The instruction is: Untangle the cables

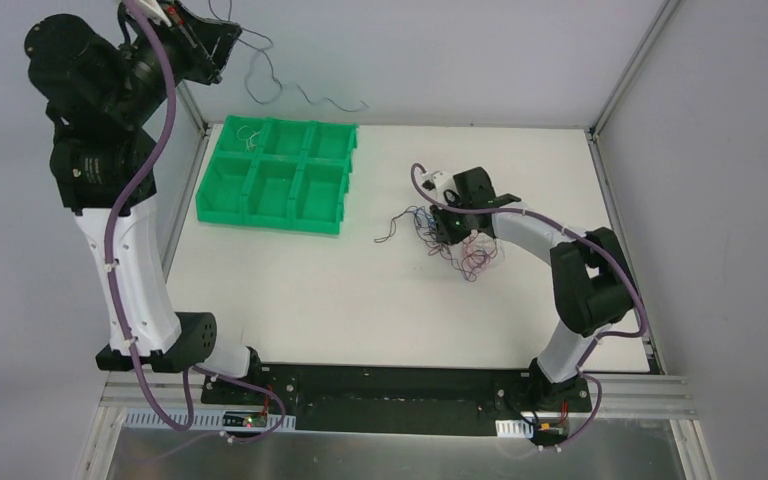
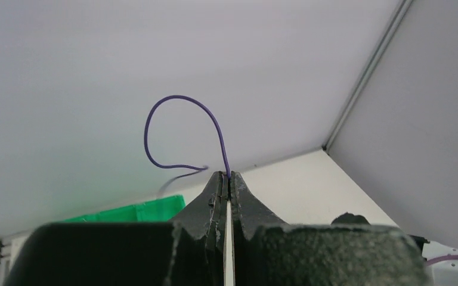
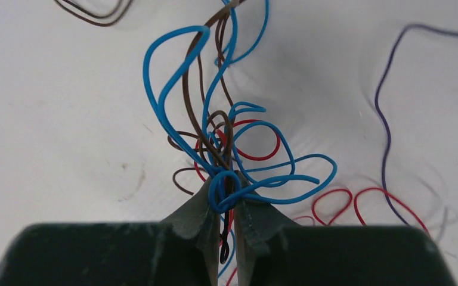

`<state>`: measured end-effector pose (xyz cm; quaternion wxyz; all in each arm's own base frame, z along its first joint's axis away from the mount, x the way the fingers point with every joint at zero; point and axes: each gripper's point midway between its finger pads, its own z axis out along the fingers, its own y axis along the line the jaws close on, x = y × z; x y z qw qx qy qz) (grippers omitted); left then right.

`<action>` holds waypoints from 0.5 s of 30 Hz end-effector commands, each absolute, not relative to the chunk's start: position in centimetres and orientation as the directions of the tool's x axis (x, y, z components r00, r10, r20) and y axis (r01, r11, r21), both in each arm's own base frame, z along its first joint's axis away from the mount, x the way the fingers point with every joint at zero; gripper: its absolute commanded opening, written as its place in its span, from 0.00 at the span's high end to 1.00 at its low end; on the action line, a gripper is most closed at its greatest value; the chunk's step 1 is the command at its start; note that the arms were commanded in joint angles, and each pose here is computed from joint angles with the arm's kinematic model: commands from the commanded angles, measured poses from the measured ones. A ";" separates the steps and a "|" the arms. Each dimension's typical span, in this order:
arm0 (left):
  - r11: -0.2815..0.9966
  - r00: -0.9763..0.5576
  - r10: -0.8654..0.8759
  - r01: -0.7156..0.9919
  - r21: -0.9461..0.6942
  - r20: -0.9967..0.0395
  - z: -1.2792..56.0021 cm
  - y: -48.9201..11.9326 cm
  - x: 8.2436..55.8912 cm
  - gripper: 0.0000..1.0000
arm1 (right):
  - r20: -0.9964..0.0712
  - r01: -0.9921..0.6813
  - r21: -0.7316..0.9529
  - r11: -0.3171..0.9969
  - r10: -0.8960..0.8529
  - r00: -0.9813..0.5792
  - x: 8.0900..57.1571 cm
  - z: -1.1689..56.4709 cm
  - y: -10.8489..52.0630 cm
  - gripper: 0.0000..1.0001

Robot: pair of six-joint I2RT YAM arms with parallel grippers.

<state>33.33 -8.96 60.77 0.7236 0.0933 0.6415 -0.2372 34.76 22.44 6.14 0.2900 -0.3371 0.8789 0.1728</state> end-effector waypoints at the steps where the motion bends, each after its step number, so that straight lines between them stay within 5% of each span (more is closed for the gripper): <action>1: 0.909 0.296 -0.201 0.412 -0.065 -0.934 66.5 -7.4 29.5 1.00 | -0.508 -0.704 0.076 0.706 -0.580 -0.637 33.0 4.6 18.8 0.87; 15: 0.995 0.215 -0.010 0.098 0.012 -0.976 60.7 -1.9 33.8 1.00 | -0.470 -0.668 0.132 0.732 -0.547 -0.693 31.9 6.0 16.0 0.88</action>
